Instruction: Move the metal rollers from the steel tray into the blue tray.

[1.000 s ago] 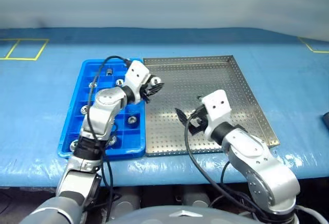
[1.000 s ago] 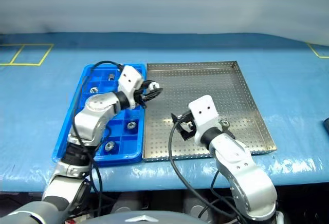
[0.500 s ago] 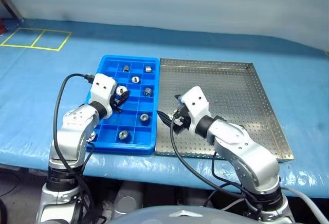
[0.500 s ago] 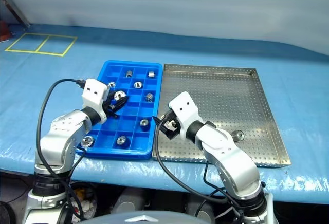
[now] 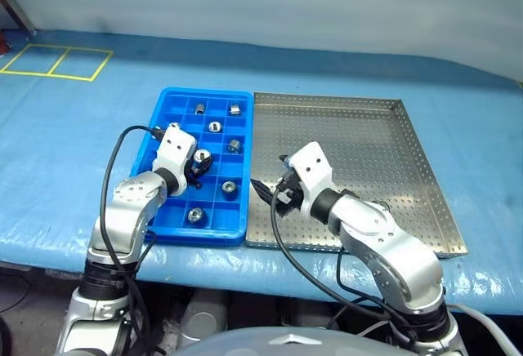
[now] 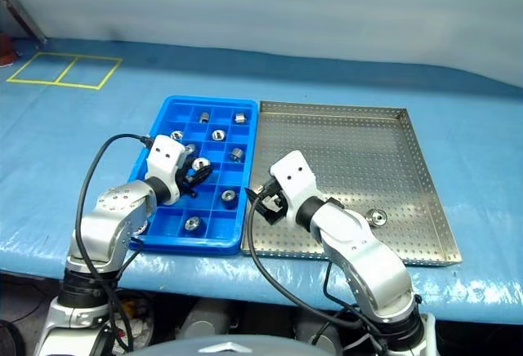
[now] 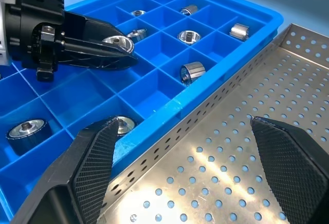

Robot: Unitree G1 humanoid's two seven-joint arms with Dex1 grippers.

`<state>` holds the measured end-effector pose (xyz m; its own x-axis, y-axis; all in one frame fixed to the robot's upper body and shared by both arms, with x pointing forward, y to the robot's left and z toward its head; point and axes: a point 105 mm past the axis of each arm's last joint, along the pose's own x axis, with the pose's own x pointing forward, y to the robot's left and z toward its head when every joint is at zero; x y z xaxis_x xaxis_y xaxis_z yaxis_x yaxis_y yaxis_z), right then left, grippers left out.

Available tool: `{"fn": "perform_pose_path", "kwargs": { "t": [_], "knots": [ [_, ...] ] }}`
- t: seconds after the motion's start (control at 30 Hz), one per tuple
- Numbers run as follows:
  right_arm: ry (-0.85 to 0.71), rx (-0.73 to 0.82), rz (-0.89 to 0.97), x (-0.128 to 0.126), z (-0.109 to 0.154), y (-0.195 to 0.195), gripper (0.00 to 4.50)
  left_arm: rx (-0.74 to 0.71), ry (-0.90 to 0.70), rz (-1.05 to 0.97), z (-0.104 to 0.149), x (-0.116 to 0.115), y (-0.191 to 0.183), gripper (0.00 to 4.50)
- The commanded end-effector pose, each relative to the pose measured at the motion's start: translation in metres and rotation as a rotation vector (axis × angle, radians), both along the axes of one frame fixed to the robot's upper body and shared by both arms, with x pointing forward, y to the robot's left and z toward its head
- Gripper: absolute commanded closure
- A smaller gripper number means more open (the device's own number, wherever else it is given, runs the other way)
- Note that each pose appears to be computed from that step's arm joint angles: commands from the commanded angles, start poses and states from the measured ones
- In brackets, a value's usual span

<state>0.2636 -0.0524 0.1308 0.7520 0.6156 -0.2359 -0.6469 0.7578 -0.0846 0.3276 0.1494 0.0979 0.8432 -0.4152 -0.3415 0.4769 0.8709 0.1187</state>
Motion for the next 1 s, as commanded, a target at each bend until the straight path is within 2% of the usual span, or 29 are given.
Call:
{"fn": "perform_pose_path", "kwargs": {
  "t": [0.03, 0.17, 0.23, 0.4, 0.43, 0.47, 0.7, 0.83, 1.0],
  "knots": [
    [-0.059, 0.024, -0.018, -0.003, 0.014, -0.003, 0.17, -0.004, -0.006, -0.015, 0.002, 0.001, -0.001, 2.77],
    [-0.064, 0.023, -0.030, -0.003, 0.015, -0.004, 0.17, -0.007, 0.020, -0.029, -0.004, 0.003, -0.004, 2.77],
    [-0.067, 0.022, -0.037, -0.003, 0.015, -0.006, 0.17, -0.001, 0.029, -0.034, -0.006, 0.003, -0.005, 2.02],
    [-0.068, 0.018, -0.056, -0.004, 0.016, -0.009, 0.17, -0.024, 0.017, -0.058, -0.001, 0.003, -0.009, 0.49],
    [-0.070, 0.019, -0.065, -0.005, 0.016, -0.011, 0.17, -0.033, -0.009, -0.064, 0.006, 0.005, -0.010, 0.17],
    [-0.074, 0.018, -0.076, -0.005, 0.017, -0.013, 0.17, -0.047, -0.040, -0.077, 0.015, 0.006, -0.012, 0.08],
    [-0.084, -0.020, -0.194, -0.008, 0.018, -0.044, 0.17, -0.099, -0.195, -0.283, 0.067, 0.014, -0.044, 0.08],
    [-0.075, -0.045, -0.262, -0.013, 0.015, -0.062, 0.17, -0.101, -0.203, -0.404, 0.074, 0.016, -0.068, 0.08],
    [-0.067, -0.074, -0.383, -0.026, 0.012, -0.087, 0.17, -0.088, -0.161, -0.614, 0.066, 0.016, -0.121, 0.08]
  ]
}}
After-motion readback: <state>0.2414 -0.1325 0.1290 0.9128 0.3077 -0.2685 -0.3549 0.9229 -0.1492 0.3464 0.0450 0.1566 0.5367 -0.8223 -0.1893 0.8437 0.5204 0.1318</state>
